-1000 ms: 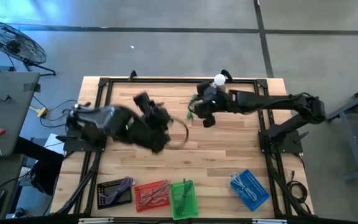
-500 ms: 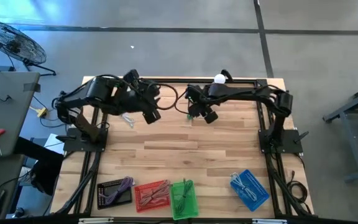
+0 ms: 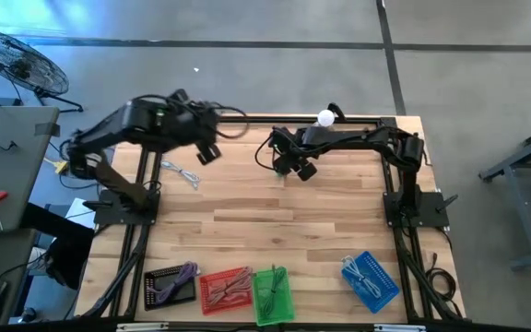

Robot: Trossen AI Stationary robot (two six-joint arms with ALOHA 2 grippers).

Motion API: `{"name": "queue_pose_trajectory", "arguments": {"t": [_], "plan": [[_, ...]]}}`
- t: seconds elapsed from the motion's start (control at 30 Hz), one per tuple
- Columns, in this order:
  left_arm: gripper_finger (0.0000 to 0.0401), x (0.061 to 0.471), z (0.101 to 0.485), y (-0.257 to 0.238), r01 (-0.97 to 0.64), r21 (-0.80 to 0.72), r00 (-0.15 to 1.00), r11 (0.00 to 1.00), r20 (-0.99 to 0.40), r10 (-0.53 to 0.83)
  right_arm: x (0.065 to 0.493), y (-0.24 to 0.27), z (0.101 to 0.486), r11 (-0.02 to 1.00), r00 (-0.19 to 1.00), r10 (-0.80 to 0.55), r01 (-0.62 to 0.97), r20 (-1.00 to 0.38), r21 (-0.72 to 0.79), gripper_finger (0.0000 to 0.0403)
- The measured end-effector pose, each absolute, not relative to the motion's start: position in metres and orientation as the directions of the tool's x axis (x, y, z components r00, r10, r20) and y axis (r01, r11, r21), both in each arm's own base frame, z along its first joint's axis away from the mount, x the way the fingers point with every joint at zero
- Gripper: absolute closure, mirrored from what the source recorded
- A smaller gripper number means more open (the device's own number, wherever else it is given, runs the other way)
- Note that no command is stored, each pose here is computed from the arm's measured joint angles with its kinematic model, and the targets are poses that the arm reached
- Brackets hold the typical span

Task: Pick & Place USB Port
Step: Put the green USB charger into the green bin

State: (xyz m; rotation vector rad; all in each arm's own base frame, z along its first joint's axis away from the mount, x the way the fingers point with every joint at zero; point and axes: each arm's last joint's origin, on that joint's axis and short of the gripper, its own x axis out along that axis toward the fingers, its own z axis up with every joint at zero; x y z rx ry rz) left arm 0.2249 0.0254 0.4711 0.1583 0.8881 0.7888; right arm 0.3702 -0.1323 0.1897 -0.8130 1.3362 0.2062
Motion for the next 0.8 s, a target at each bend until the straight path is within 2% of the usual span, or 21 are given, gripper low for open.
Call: {"name": "queue_pose_trajectory", "arguments": {"t": [0.17, 0.5, 0.67, 0.8], "plan": [[0.0183, 0.188, 0.471, 0.028, -0.618, 0.38, 0.376, 0.688, -0.626, 0.683, 0.373, -0.132, 0.186, 0.72, 0.276, -0.278, -0.574, -0.92, -0.39, 0.0222], [0.0183, 0.13, 0.443, 0.025, -0.706, 0.289, 0.356, 0.647, -0.645, 0.677, 0.381, -0.138, 0.146, 0.685, 0.18, -0.341, -0.625, -0.923, -0.375, 0.0222], [0.0183, 0.115, 0.42, 0.024, -0.737, 0.261, 0.33, 0.623, -0.665, 0.669, 0.389, -0.139, 0.142, 0.639, 0.213, -0.403, -0.631, -0.89, -0.44, 0.0222], [0.0183, 0.111, 0.4, 0.023, -0.743, 0.244, 0.318, 0.623, -0.691, 0.649, 0.393, -0.137, 0.143, 0.637, 0.255, -0.384, -0.623, -0.888, -0.454, 0.0222]]}}
